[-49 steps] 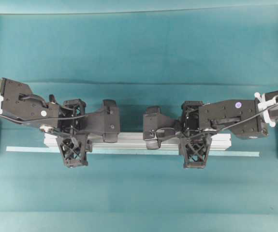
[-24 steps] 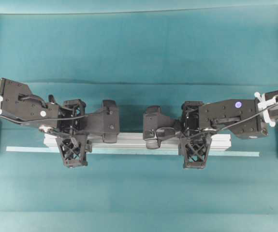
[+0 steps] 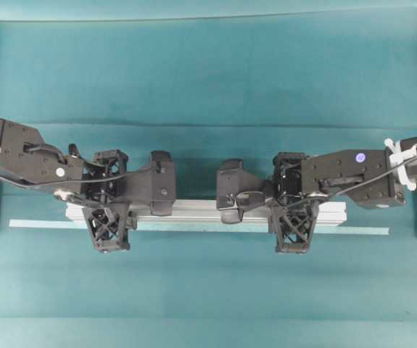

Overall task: Lift the metal rail with both hands.
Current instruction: 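Open both grippers to release the rail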

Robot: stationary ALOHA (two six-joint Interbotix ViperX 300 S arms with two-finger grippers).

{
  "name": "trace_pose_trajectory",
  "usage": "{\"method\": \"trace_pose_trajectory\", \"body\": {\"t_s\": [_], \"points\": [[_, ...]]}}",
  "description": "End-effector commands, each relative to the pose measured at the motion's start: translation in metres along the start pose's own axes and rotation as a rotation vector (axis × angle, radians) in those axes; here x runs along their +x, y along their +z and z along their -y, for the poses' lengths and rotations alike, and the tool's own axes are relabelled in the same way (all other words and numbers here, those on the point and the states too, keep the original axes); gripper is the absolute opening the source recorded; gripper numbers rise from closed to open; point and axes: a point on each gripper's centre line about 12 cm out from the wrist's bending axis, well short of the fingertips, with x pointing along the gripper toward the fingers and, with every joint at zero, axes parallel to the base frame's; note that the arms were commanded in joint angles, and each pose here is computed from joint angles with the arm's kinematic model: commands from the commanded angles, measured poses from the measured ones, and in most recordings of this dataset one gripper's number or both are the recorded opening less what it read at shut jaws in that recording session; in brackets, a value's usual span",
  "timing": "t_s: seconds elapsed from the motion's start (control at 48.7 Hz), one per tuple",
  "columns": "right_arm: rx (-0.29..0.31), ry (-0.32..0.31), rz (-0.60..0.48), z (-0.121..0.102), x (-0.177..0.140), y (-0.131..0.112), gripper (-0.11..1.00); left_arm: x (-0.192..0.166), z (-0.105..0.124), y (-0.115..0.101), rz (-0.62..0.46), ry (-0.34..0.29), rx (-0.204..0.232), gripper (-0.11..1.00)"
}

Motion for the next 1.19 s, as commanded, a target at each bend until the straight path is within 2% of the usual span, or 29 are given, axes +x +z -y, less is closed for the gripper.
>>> {"method": "trace_pose_trajectory", "body": {"t_s": [0.0, 0.164, 0.205, 0.267, 0.349, 0.411, 0.452, 0.513, 0.739, 1.006, 1.171], "points": [[0.003, 0.01, 0.004, -0.003, 0.002, 0.002, 0.35, -0.001, 0.001, 0.005, 0.032, -0.004, -0.006, 0.36], [0.009, 0.016, 0.003, -0.004, 0.002, 0.001, 0.36, -0.001, 0.0, 0.002, 0.029, -0.004, -0.009, 0.36], [0.008, 0.016, 0.001, -0.004, 0.002, 0.001, 0.43, -0.001, 0.0, 0.001, 0.027, -0.004, -0.011, 0.37], [0.009, 0.017, 0.0, -0.005, 0.002, 0.001, 0.61, -0.001, 0.0, 0.001, 0.029, -0.004, -0.009, 0.4], [0.003, 0.018, 0.001, -0.006, 0.002, 0.001, 0.84, -0.001, 0.004, 0.003, 0.055, -0.01, 0.003, 0.65], [-0.002, 0.018, 0.001, -0.006, 0.002, 0.001, 0.95, -0.001, 0.007, 0.004, 0.064, -0.014, 0.016, 0.82], [-0.002, 0.018, 0.001, -0.006, 0.002, 0.001, 0.99, 0.0, 0.008, 0.003, 0.061, -0.015, 0.016, 0.91], [-0.002, 0.018, 0.006, -0.006, 0.002, 0.002, 0.98, 0.0, 0.008, 0.0, 0.056, -0.015, 0.014, 0.99], [0.014, 0.018, 0.029, -0.004, -0.009, 0.004, 0.98, -0.007, 0.008, 0.0, 0.059, -0.015, 0.023, 0.98], [0.053, 0.007, 0.215, 0.01, -0.072, 0.013, 0.98, -0.054, 0.004, 0.007, 0.136, -0.01, 0.066, 0.98], [0.055, 0.004, 0.341, 0.011, -0.114, 0.012, 0.98, -0.098, 0.004, 0.016, 0.281, -0.014, 0.099, 0.98]]}}
